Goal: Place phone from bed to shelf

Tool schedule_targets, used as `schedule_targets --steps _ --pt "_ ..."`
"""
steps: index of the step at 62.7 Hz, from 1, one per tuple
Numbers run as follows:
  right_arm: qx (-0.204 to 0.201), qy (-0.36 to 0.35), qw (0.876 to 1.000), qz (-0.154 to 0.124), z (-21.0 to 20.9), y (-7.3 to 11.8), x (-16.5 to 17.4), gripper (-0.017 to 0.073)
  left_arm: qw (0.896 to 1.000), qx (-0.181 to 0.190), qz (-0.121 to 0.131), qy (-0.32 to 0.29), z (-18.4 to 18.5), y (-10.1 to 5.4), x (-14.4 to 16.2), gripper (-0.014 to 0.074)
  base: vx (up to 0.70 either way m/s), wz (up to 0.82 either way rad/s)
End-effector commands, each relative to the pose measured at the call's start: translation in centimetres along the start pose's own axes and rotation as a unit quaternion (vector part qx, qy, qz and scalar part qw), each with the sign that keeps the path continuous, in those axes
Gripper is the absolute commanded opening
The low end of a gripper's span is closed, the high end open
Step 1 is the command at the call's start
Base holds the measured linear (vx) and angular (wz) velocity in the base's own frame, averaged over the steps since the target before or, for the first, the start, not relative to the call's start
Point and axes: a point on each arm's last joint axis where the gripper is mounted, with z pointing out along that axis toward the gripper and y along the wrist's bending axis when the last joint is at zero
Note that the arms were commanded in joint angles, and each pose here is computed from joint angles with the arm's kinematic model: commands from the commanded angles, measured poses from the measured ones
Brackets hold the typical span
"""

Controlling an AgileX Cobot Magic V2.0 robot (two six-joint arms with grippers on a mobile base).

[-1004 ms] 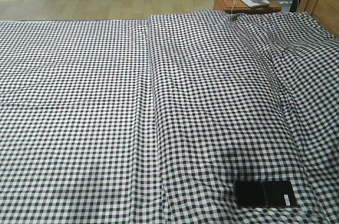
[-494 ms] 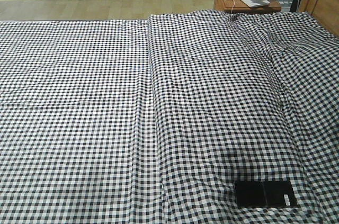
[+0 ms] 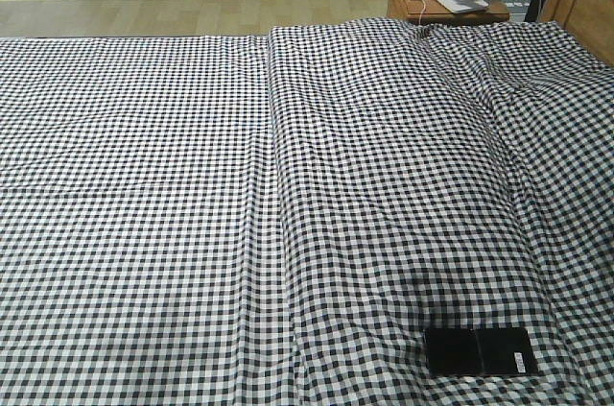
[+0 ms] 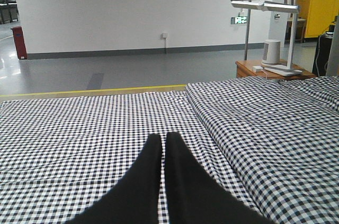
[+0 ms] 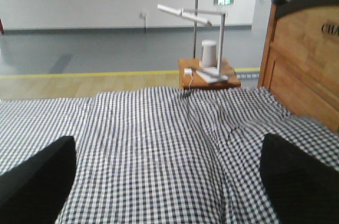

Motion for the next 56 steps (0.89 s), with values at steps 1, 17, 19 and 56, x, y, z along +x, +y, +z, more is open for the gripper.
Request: schedule_targets --steps 1,17,19,56 --pt "0.003 -0.037 0.999 -0.002 -0.1 -0.1 -1.3 0.0725 0.999 0.001 -0.01 -0.052 -0.2 0.0 -1.6 0.0001 0.0 0.0" --pt "0.002 -0.021 1.0 0.001 0.5 -0.1 -1.1 0.0708 0.999 0.001 -0.01 -0.052 -0.2 0.0 -1.6 0.0001 0.0 0.0" --pt "0.002 -0.008 1.0 0.004 0.6 -0.1 -1.1 0.0707 0.999 0.001 -0.01 -0.052 -0.2 0.0 -1.6 0.0001 0.0 0.0" --pt "0.094 0.292 0.949 0.071 12.5 -3.4 -0.7 0.0694 0.999 0.001 -0.01 -0.052 -0.2 0.0 -1.6 0.0001 0.0 0.0"
